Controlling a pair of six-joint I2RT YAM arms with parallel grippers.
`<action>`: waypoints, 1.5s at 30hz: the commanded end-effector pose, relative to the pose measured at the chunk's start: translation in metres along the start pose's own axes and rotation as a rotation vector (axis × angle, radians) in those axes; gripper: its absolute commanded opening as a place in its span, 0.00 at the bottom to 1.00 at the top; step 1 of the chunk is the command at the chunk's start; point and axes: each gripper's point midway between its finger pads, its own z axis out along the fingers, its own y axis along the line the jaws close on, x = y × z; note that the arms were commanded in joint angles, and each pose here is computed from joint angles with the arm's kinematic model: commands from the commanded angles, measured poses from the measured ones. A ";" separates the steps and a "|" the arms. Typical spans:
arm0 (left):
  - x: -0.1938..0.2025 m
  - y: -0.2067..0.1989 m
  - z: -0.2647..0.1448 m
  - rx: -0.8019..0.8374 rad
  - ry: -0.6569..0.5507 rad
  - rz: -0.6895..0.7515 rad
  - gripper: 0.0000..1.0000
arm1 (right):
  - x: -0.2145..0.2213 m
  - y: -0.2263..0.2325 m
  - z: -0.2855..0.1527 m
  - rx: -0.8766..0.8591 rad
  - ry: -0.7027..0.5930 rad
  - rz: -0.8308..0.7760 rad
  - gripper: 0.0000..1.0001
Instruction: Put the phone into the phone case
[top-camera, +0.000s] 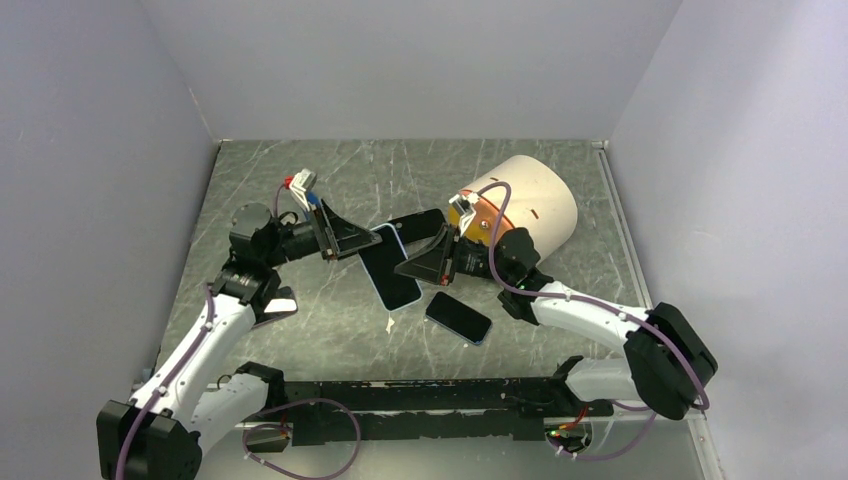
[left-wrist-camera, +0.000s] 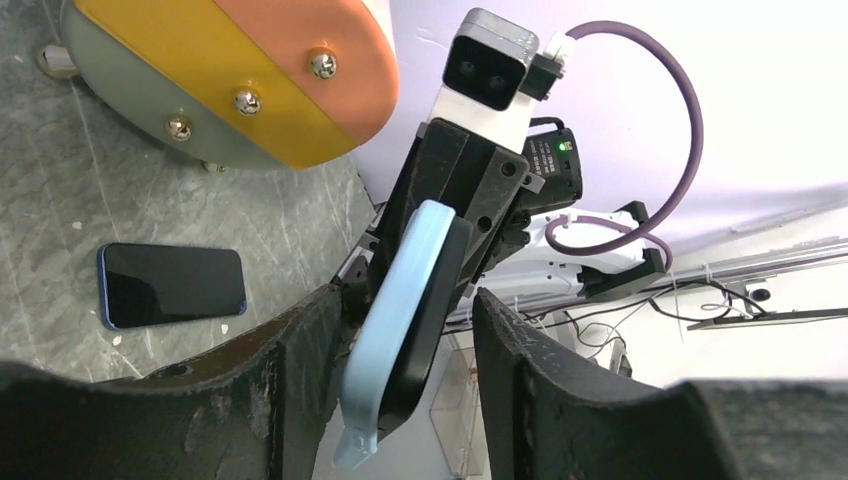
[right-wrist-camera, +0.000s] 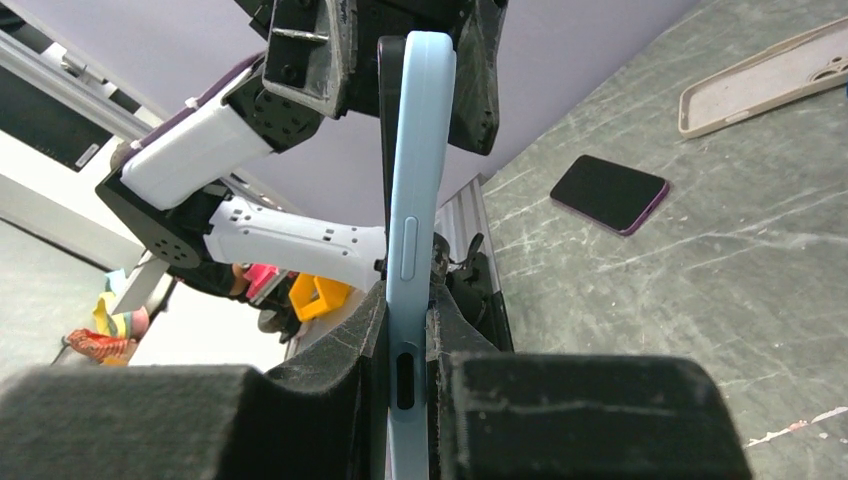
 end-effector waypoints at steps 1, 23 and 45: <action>-0.005 -0.018 -0.003 0.047 -0.013 0.083 0.55 | -0.015 0.022 0.000 -0.095 -0.039 -0.042 0.00; 0.013 0.015 -0.011 -0.112 0.037 0.045 0.21 | -0.002 0.011 -0.016 0.007 -0.060 0.013 0.00; 0.007 -0.016 -0.018 0.008 -0.005 0.035 0.70 | -0.010 0.036 -0.022 -0.057 -0.094 -0.015 0.00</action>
